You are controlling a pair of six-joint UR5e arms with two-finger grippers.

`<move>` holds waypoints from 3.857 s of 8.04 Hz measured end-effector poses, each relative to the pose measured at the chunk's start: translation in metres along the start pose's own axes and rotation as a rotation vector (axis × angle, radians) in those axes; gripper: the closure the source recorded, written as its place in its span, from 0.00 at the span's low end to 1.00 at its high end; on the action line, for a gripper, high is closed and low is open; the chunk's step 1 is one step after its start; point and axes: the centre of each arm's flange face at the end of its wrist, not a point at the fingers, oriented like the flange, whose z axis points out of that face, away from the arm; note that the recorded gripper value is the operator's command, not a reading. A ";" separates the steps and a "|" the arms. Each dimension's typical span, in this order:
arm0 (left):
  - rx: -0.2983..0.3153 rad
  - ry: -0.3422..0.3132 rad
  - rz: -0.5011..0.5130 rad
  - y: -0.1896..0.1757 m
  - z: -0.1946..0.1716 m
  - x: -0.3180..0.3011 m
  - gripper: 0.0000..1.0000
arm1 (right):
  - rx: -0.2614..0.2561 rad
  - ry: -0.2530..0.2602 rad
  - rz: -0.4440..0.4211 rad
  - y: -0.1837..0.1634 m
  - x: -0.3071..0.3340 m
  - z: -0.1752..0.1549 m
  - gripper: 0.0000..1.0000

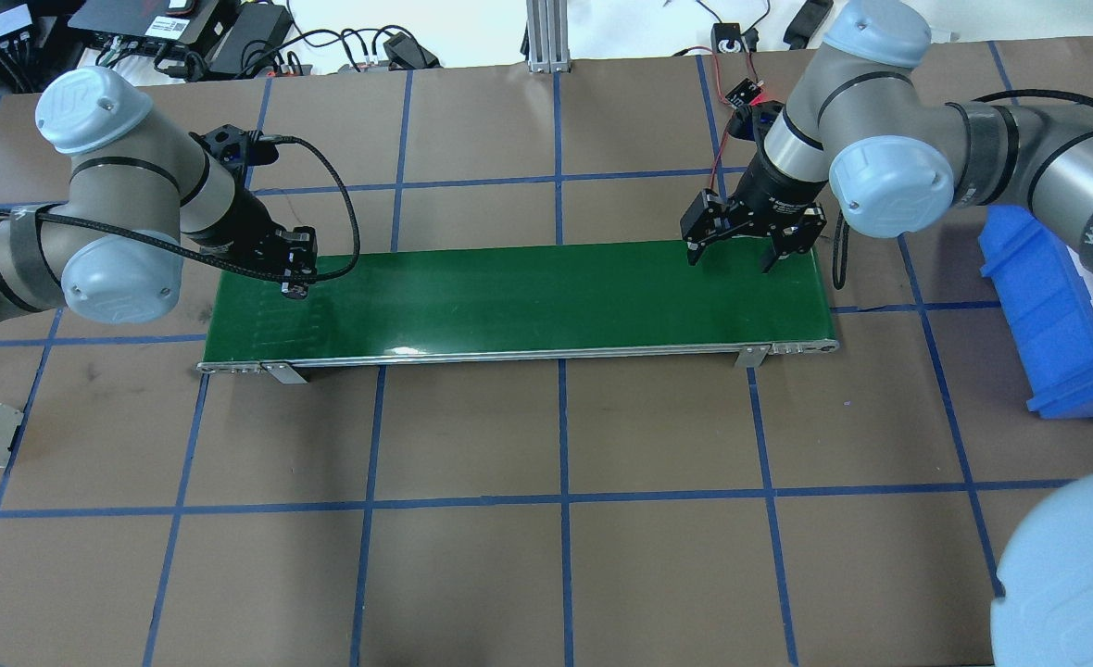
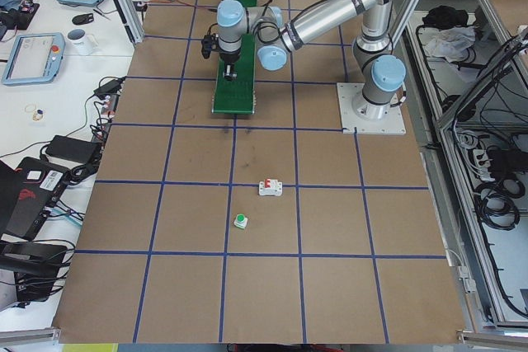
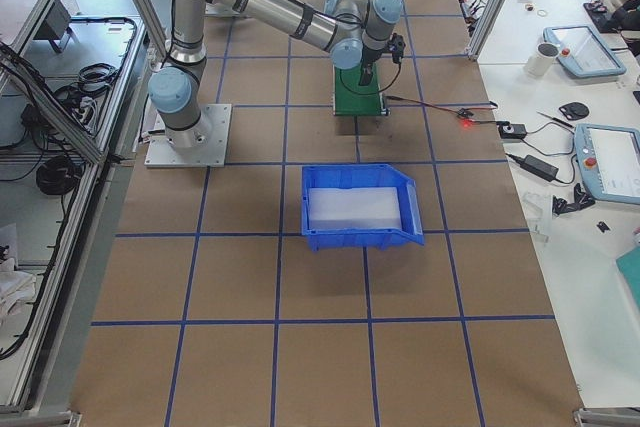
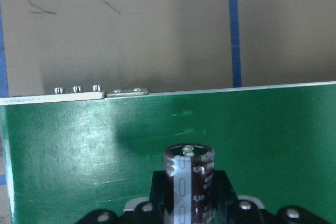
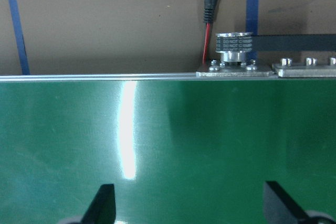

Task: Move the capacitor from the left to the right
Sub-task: 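Lower the capacitor onto the belt and open the left gripper, then raise the left gripper away as the belt carries the capacitor toward the right gripper, then lower the right gripper onto the arriving capacitor and grasp it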

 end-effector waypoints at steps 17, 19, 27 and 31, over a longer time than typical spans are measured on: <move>0.031 -0.050 -0.224 0.031 -0.187 0.067 0.00 | 0.019 0.001 -0.010 -0.008 0.002 0.008 0.00; -0.021 -0.085 -0.214 0.052 -0.241 0.083 0.00 | 0.017 -0.002 -0.007 -0.008 0.002 0.009 0.00; 0.026 -0.157 -0.192 0.062 -0.280 0.091 0.00 | 0.017 -0.040 -0.008 -0.008 -0.002 0.010 0.00; 0.101 -0.127 -0.185 0.059 -0.288 0.096 0.00 | 0.020 -0.041 -0.008 -0.008 -0.002 0.009 0.00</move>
